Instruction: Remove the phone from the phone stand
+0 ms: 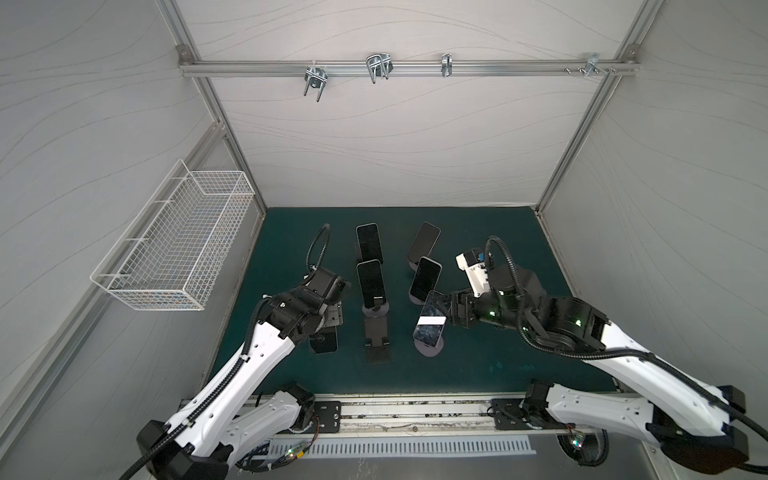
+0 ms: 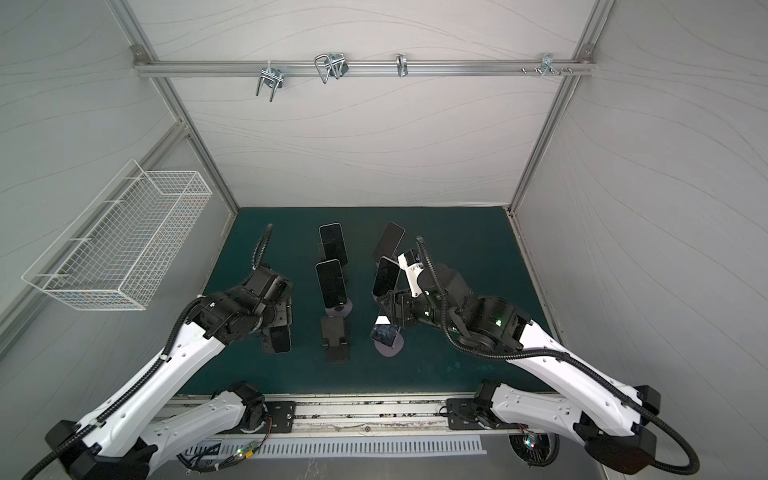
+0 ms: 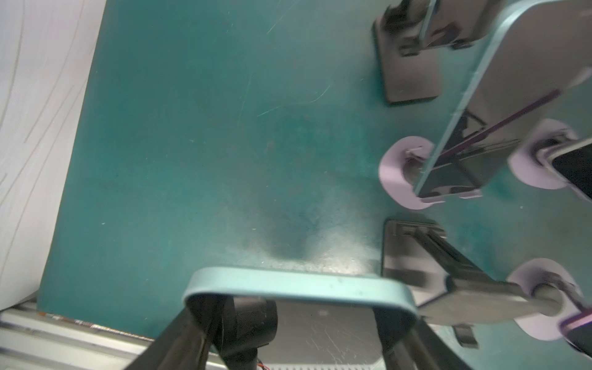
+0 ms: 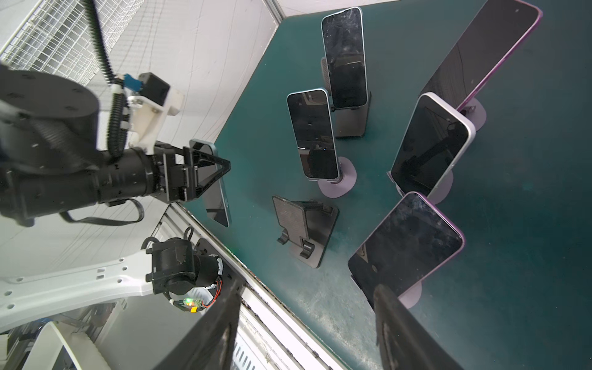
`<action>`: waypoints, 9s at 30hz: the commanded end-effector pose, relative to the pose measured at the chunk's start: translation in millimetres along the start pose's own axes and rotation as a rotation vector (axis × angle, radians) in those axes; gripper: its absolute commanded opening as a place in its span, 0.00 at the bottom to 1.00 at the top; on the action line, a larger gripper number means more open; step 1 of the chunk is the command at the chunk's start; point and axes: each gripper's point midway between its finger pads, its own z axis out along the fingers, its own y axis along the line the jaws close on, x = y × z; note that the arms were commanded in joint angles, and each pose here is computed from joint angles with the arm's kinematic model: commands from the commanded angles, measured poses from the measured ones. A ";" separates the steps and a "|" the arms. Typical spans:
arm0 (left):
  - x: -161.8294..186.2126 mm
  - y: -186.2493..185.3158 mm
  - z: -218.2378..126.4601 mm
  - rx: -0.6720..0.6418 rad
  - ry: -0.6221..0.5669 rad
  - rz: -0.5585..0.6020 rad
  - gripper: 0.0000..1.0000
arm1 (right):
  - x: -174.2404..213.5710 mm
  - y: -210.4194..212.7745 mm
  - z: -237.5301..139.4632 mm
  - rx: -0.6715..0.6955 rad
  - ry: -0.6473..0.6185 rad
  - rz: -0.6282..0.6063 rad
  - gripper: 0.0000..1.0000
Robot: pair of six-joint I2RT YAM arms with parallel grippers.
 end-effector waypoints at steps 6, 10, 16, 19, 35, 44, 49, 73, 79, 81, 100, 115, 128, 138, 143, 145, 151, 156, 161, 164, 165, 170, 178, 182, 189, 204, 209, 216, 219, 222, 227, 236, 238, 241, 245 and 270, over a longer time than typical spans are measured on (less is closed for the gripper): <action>-27.4 -10.4 -4.7 0.072 -0.055 0.015 0.53 | -4.2 23.1 -3.0 -0.076 0.020 -0.023 0.64; -26.8 -7.4 8.1 0.057 -0.026 0.015 0.52 | 4.1 19.7 -6.3 -0.076 0.027 -0.022 0.63; -28.4 0.9 16.8 0.023 -0.005 0.041 0.51 | 12.5 12.4 -7.5 -0.060 0.038 -0.010 0.63; -30.1 2.5 17.1 0.038 -0.004 0.040 0.51 | 13.2 11.2 -8.4 -0.057 0.036 -0.008 0.62; -29.8 22.0 41.0 0.009 0.032 0.037 0.00 | 19.3 33.8 14.5 -0.089 0.080 -0.024 0.62; -33.3 23.7 44.7 0.035 0.040 0.066 0.00 | 28.9 56.9 33.5 -0.120 0.123 -0.058 0.62; -35.4 26.2 47.6 0.030 0.036 0.122 0.00 | 33.3 73.5 41.3 -0.149 0.142 -0.080 0.62; -36.4 54.3 78.1 -0.079 0.052 0.356 0.00 | 52.5 116.3 75.6 -0.229 0.248 -0.128 0.63; -33.7 58.6 92.1 -0.091 0.075 0.354 0.00 | 55.7 128.1 78.5 -0.245 0.260 -0.143 0.63; -30.2 64.1 97.7 -0.117 0.078 0.343 0.00 | 58.1 131.1 80.1 -0.250 0.271 -0.143 0.63; -20.9 81.3 110.2 -0.187 0.069 0.258 0.00 | 76.1 140.1 87.9 -0.253 0.336 -0.149 0.63; -22.6 100.5 116.7 -0.313 0.097 0.246 0.00 | 85.8 138.1 90.6 -0.248 0.351 -0.151 0.64; -18.9 103.0 128.4 -0.312 0.141 0.239 0.00 | 89.6 147.9 90.4 -0.244 0.365 -0.198 0.64; -16.9 107.3 134.5 -0.329 0.167 0.242 0.00 | 93.3 156.0 90.4 -0.250 0.373 -0.210 0.64; -19.5 115.1 139.5 -0.364 0.179 0.254 0.00 | 90.7 159.9 88.7 -0.257 0.368 -0.223 0.65; -19.9 117.2 145.2 -0.345 0.201 0.234 0.00 | 92.2 159.0 87.4 -0.256 0.367 -0.226 0.65; -11.5 118.8 163.1 -0.300 0.313 0.207 0.00 | 97.7 152.5 85.7 -0.242 0.380 -0.235 0.65; -12.5 115.4 174.1 -0.281 0.341 0.220 0.00 | 98.0 152.5 84.8 -0.246 0.383 -0.253 0.65; -9.4 109.5 184.4 -0.231 0.387 0.211 0.00 | 97.0 152.4 81.8 -0.250 0.382 -0.254 0.65; -11.0 105.6 189.4 -0.205 0.401 0.213 0.00 | 96.6 152.8 79.8 -0.253 0.384 -0.256 0.65; -10.1 105.1 191.4 -0.198 0.407 0.213 0.00 | 95.7 152.1 78.7 -0.250 0.382 -0.257 0.65; -4.7 102.3 201.3 -0.146 0.453 0.169 0.10 | 96.0 146.9 76.8 -0.233 0.379 -0.258 0.65; -0.5 98.6 208.2 -0.065 0.484 0.119 0.28 | 99.9 150.1 84.1 -0.233 0.403 -0.249 0.65; 3.4 93.4 211.0 -0.029 0.499 0.109 0.30 | 99.7 154.2 87.0 -0.239 0.406 -0.249 0.65; 7.6 86.9 214.0 0.007 0.524 0.092 0.29 | 96.4 158.7 85.7 -0.255 0.401 -0.239 0.66; 13.9 71.2 211.6 -0.022 0.548 0.189 0.42 | 87.2 159.5 79.0 -0.274 0.370 -0.200 0.65; 15.0 67.2 212.2 -0.016 0.552 0.208 0.44 | 88.3 154.9 77.1 -0.259 0.371 -0.199 0.65; 14.3 63.2 212.6 0.006 0.544 0.204 0.51 | 86.9 149.6 74.6 -0.241 0.354 -0.165 0.65; 13.7 62.4 213.0 0.010 0.540 0.199 0.53 | 86.2 150.3 75.7 -0.242 0.348 -0.155 0.65; 14.0 62.0 213.0 0.012 0.541 0.199 0.53 | 86.1 152.4 77.1 -0.245 0.351 -0.153 0.65; 12.5 60.0 212.2 0.024 0.531 0.201 0.56 | 84.0 153.1 77.2 -0.242 0.345 -0.155 0.65; 11.8 59.1 212.6 0.028 0.527 0.198 0.59 | 82.6 154.3 80.7 -0.244 0.337 -0.154 0.65; 12.1 59.1 212.8 0.029 0.529 0.199 0.59 | 79.8 157.3 80.0 -0.251 0.332 -0.158 0.65; 13.2 56.7 212.5 0.042 0.533 0.197 0.60 | 77.9 157.9 78.7 -0.250 0.328 -0.170 0.66; 13.1 58.2 212.5 0.035 0.534 0.191 0.62 | 77.9 155.0 78.0 -0.242 0.328 -0.170 0.66; 9.8 64.1 209.7 -0.004 0.540 0.187 0.67 | 72.5 154.9 71.4 -0.230 0.325 -0.177 0.72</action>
